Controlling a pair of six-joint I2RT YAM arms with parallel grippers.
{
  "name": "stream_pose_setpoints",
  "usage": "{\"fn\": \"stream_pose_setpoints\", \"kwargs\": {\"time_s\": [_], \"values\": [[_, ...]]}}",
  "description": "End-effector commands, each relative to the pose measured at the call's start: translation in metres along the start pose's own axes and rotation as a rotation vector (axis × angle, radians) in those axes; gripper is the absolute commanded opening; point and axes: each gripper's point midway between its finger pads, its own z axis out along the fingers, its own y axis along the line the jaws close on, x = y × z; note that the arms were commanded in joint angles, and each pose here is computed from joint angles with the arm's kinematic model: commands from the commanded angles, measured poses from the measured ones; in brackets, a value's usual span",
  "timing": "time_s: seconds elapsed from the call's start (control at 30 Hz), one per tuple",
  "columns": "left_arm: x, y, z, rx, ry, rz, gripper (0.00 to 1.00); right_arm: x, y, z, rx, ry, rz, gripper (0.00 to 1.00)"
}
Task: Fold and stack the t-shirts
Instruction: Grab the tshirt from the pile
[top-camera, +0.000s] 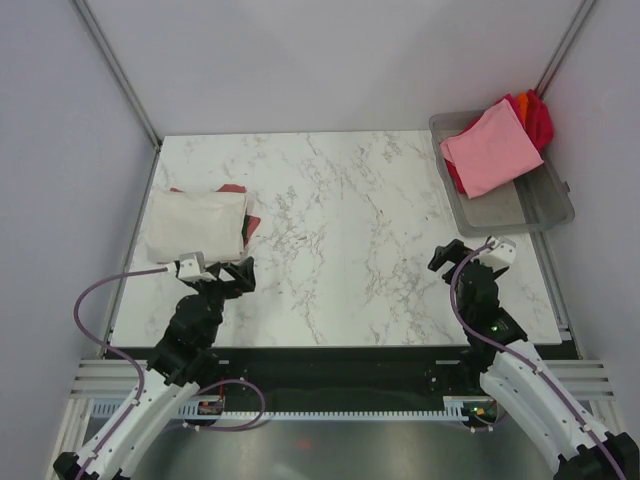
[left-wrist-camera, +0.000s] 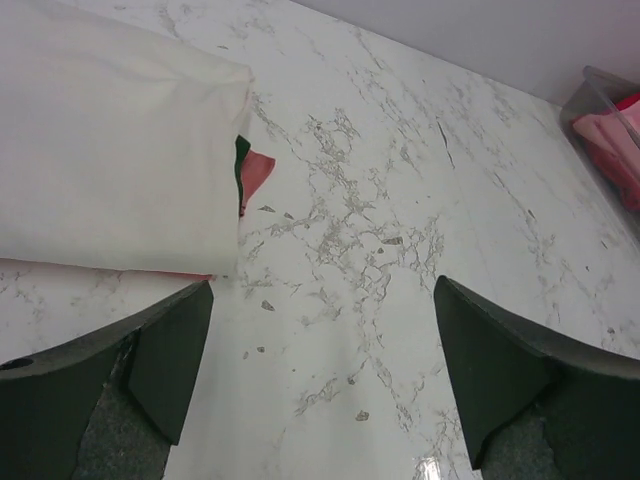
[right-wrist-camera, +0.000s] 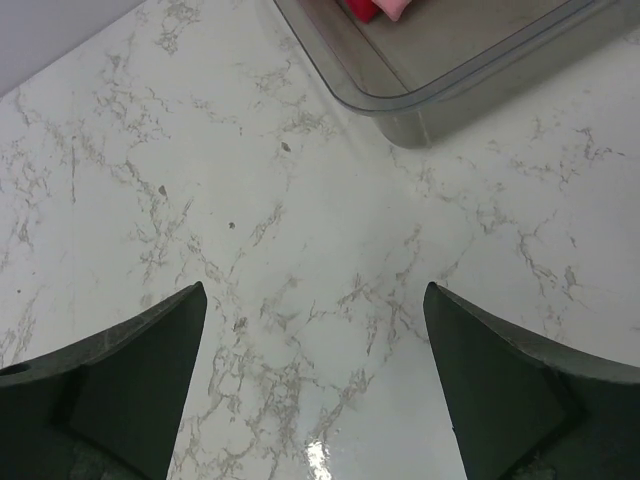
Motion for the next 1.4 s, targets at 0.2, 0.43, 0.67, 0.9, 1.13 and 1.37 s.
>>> {"fn": "stream_pose_setpoints", "kwargs": {"time_s": [0.2,0.43,0.67,0.9,1.13,1.37], "values": [[0.007,-0.03,-0.005,0.131,0.112,-0.015,1.0,-0.01,-0.009,0.004,0.102,-0.038,0.114,0.98],[0.01,-0.04,-0.008,0.193,0.12,-0.024,1.0,-0.07,0.015,0.043,0.21,0.107,0.11,0.97],[0.015,-0.03,-0.003,0.125,0.14,-0.021,1.0,-0.121,-0.025,0.113,0.379,0.124,0.254,0.82],[0.02,-0.027,0.0,0.106,0.155,-0.012,1.0,-0.135,-0.033,0.177,0.466,0.091,0.278,0.79],[0.022,-0.03,0.004,0.119,0.154,0.002,0.99,-0.116,-0.041,0.242,0.49,0.11,0.298,0.72],[0.03,-0.034,0.008,0.13,0.196,0.028,0.97,-0.091,-0.049,0.286,0.516,0.144,0.342,0.62]]}}
